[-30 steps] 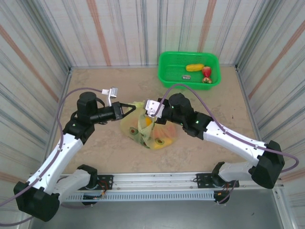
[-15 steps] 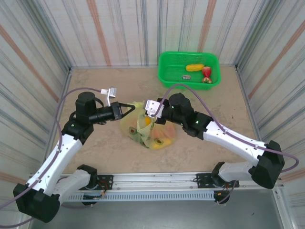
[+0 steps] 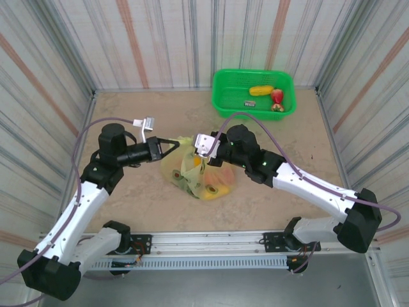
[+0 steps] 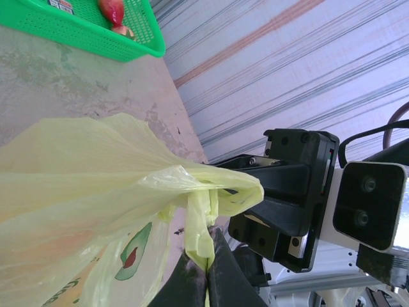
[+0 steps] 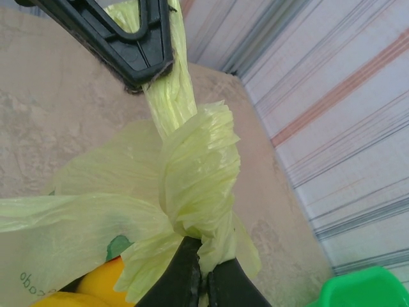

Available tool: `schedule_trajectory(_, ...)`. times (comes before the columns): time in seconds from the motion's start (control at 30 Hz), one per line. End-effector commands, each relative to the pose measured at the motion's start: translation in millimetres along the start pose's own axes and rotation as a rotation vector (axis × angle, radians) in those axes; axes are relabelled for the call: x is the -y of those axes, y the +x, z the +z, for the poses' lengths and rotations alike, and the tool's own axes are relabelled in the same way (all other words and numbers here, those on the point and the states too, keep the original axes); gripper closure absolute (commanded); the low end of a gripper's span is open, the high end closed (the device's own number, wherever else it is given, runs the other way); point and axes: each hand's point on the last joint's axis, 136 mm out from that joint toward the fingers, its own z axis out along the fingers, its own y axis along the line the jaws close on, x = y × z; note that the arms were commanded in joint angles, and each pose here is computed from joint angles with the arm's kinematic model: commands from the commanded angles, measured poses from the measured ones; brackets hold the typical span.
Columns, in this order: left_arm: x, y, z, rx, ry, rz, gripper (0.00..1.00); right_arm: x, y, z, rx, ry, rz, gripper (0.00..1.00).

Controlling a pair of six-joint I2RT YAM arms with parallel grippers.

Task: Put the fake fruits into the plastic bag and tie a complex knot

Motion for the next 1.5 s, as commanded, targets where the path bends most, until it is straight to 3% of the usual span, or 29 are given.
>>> schedule_trajectory(0.0,29.0,-18.4,-17.7,0.070,0.045,0.106,1.00,6.1,45.8,-9.9,-0.170,0.048,0.031,0.92)
schedule_trajectory(0.27,29.9,-17.1,-18.4,0.068,0.051,0.105,1.00,6.6,44.6,-11.1,-0.166,0.048,0.039,0.91)
schedule_trajectory(0.37,33.7,-17.5,-18.9,0.068,0.068,0.111,1.00,7.3,42.8,-9.8,-0.161,0.046,0.041,0.99)
schedule_trajectory(0.47,40.7,-16.2,-19.6,0.064,0.103,0.151,1.00,7.8,39.1,-7.2,-0.154,0.040,0.043,1.00)
schedule_trajectory(0.53,40.5,-16.9,-22.9,0.079,0.081,0.171,0.80,10.2,34.9,-5.8,-0.139,0.047,0.043,1.00)
schedule_trajectory(0.73,59.4,-24.5,-47.2,0.195,0.040,0.337,0.45,20.8,21.5,-4.1,-0.090,0.099,0.012,1.00)
schedule_trajectory(0.87,76.0,-39.5,-63.2,0.297,0.005,0.497,0.38,26.6,15.5,-3.4,-0.055,0.146,-0.033,1.00)
schedule_trajectory(1.0,34.7,-80.6,-59.0,0.427,-0.210,0.451,0.38,25.0,8.1,-6.8,0.030,0.187,-0.158,1.00)
schedule_trajectory(1.07,8.1,-101.5,-50.7,0.473,-0.305,0.421,0.31,20.0,1.9,-10.3,0.105,0.207,-0.243,1.00)
schedule_trajectory(1.13,-12.2,-117.8,-29.0,0.452,-0.336,0.416,0.33,21.1,1.6,-9.3,0.122,0.235,-0.289,1.00)
schedule_trajectory(1.23,-42.1,-123.3,27.5,0.261,-0.283,0.344,0.37,26.9,-2.3,-8.6,0.144,0.268,-0.285,1.00)
schedule_trajectory(1.3,-59.4,-113.1,59.4,0.112,-0.228,0.244,0.47,26.9,-2.3,-6.9,0.136,0.248,-0.261,1.00)
schedule_trajectory(1.37,-72.9,-97.5,68.5,0.024,-0.229,0.114,0.53,23.6,0.8,-7.6,0.120,0.188,-0.209,1.00)
schedule_trajectory(1.47,-70.2,-76.2,51.1,0.072,-0.211,0.107,0.63,15.5,7.6,-11.6,0.103,0.084,-0.102,1.00)
